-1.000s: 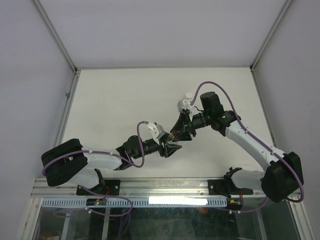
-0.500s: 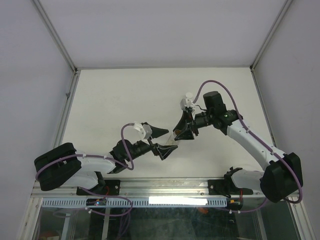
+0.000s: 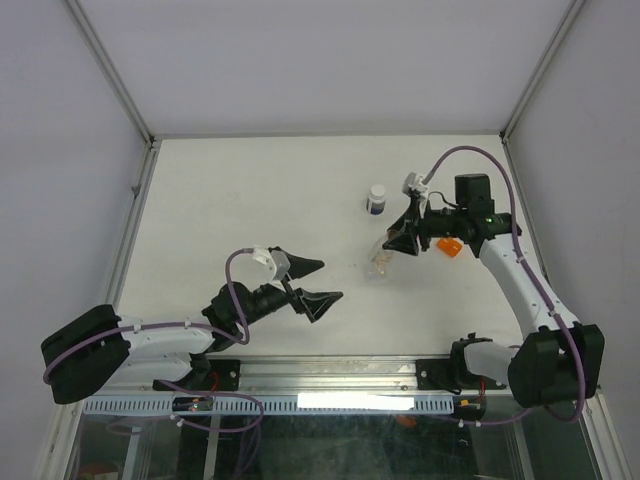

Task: Sort the pills into containers

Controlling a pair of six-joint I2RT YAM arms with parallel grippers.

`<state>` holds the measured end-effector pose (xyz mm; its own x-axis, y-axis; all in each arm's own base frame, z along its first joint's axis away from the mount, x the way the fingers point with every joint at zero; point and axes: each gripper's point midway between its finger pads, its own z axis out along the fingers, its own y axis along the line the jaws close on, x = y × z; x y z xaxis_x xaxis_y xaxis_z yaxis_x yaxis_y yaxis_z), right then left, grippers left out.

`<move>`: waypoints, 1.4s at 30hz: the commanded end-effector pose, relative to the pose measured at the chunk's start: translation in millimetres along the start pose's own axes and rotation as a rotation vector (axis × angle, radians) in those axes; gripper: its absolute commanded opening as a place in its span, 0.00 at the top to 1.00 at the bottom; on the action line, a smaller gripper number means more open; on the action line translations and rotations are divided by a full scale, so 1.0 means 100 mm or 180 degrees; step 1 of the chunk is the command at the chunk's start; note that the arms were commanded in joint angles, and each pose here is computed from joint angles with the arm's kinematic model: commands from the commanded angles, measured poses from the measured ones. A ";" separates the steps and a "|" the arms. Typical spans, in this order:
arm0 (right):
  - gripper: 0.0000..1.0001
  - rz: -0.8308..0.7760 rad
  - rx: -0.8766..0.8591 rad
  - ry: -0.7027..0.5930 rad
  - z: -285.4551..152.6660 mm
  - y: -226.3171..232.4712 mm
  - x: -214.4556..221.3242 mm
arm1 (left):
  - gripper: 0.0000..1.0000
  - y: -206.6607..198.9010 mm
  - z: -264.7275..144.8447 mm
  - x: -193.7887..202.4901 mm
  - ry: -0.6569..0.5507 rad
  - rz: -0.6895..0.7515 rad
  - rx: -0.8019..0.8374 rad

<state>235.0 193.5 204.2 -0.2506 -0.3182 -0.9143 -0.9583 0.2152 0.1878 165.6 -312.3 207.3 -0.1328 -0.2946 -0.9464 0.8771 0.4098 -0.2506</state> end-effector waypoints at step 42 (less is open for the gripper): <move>0.96 0.1074 0.3498 0.0799 -2.37 -2.91 1.16 | 0.02 0.04 -0.16 0.31 0.0214 0.0443 0.0214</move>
<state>463.1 -112.9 109.3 -0.6391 -0.1964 -0.7437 -0.2265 0.9720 -0.0621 159.6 -303.6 158.5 -0.1162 -0.1488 -0.9820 0.8943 0.4146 -0.1686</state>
